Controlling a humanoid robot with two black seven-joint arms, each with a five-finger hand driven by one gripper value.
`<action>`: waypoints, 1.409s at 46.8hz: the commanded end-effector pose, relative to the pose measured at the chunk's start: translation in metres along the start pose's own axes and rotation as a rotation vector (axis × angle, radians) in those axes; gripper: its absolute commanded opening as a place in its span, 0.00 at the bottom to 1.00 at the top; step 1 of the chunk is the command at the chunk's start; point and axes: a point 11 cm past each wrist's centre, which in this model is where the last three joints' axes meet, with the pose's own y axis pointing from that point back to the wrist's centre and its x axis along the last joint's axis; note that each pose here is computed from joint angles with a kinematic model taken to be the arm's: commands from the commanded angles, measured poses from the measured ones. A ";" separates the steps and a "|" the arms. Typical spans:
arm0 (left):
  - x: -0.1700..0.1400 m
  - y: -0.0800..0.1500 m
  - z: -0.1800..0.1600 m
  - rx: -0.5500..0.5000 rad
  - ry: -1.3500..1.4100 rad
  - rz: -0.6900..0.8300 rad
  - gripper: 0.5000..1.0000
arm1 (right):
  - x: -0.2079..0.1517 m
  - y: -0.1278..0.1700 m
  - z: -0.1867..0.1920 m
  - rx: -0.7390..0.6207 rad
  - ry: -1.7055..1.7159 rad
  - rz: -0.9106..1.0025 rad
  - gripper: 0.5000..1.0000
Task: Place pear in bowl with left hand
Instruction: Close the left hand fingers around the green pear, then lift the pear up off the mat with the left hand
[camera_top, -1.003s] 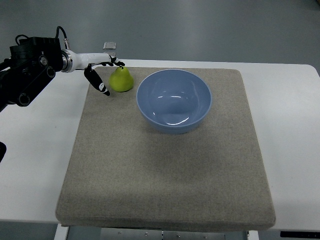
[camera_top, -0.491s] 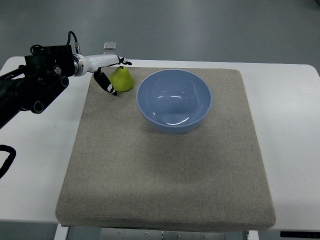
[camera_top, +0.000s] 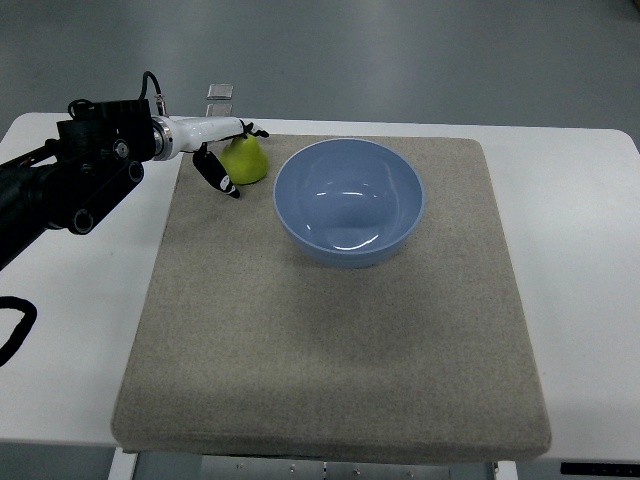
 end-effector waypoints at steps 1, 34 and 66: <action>-0.003 0.000 -0.002 0.004 0.002 0.010 0.95 | 0.000 0.000 0.000 0.000 0.000 0.000 0.85; -0.007 -0.003 -0.005 0.020 -0.053 0.065 0.48 | 0.000 0.000 0.000 0.000 0.000 0.000 0.85; 0.031 0.010 -0.008 0.029 -0.068 0.121 0.00 | 0.000 0.000 0.000 0.000 0.000 0.000 0.85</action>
